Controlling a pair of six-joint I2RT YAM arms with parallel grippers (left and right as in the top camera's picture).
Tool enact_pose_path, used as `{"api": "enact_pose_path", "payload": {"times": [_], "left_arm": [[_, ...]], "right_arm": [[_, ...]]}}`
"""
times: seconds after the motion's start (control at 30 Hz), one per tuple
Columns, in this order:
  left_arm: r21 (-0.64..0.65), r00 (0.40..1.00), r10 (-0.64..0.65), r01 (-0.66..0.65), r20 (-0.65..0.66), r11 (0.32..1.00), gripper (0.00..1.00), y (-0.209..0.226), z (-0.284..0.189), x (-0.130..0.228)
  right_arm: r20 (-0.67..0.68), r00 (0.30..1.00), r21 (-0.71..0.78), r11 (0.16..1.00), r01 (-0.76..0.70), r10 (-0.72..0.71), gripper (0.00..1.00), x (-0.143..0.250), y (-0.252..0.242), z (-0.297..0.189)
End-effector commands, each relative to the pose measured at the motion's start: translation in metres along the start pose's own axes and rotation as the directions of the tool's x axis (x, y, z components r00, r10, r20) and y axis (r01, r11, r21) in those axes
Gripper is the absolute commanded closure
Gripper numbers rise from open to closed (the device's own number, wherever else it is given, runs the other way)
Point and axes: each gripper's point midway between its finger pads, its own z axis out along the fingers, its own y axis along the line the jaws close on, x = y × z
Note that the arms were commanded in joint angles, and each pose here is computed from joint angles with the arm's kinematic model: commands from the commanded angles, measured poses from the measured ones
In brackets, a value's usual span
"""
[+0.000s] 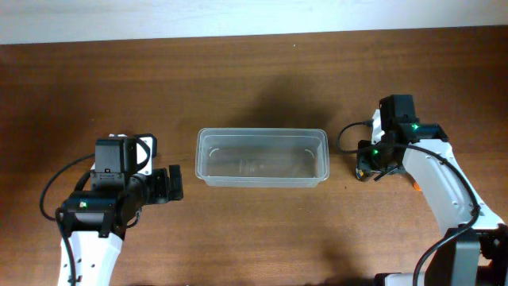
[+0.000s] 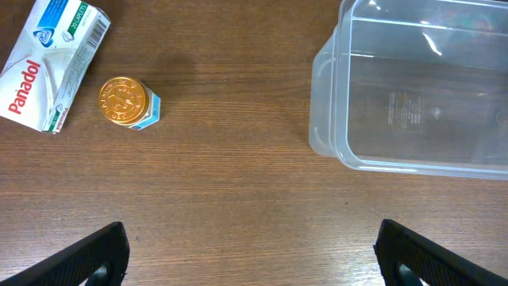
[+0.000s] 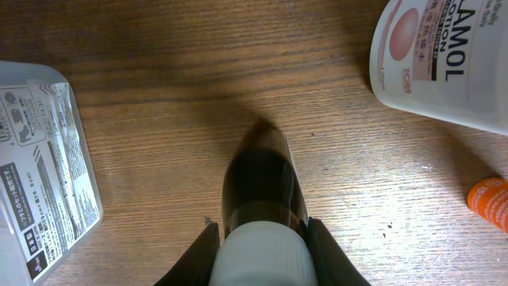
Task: Pack container
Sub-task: 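Grasp the black bottle with white cap with the right gripper, then carry the black bottle into the container's right end and release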
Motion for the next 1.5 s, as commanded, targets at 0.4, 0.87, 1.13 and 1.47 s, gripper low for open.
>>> {"api": "enact_pose_path", "payload": {"times": [0.4, 0.87, 1.13, 1.47], "left_arm": [[0.022, 1.000, 0.002, -0.003, 0.016, 1.000, 0.01, -0.005, -0.005, -0.006], [0.022, 1.000, 0.002, -0.002, 0.016, 1.000, 0.01, -0.005, -0.005, -0.006], [0.021, 1.000, 0.002, -0.002, 0.009, 1.000, 0.01, -0.005, -0.005, -0.004], [0.020, 1.000, 0.002, -0.002, 0.001, 1.000, 0.01, -0.005, -0.005, -0.002]], "right_arm": [[0.067, 0.998, -0.052, 0.999, 0.006, -0.002, 0.83, -0.017, 0.012, -0.024], [0.298, 0.943, -0.168, 0.964, 0.205, -0.148, 0.83, -0.023, 0.090, -0.171], [0.199, 0.955, -0.171, 0.952, 0.255, -0.220, 0.84, -0.025, 0.134, -0.127], [0.028, 0.979, -0.119, 0.972, 0.204, -0.202, 0.88, -0.033, 0.142, -0.049]]}}
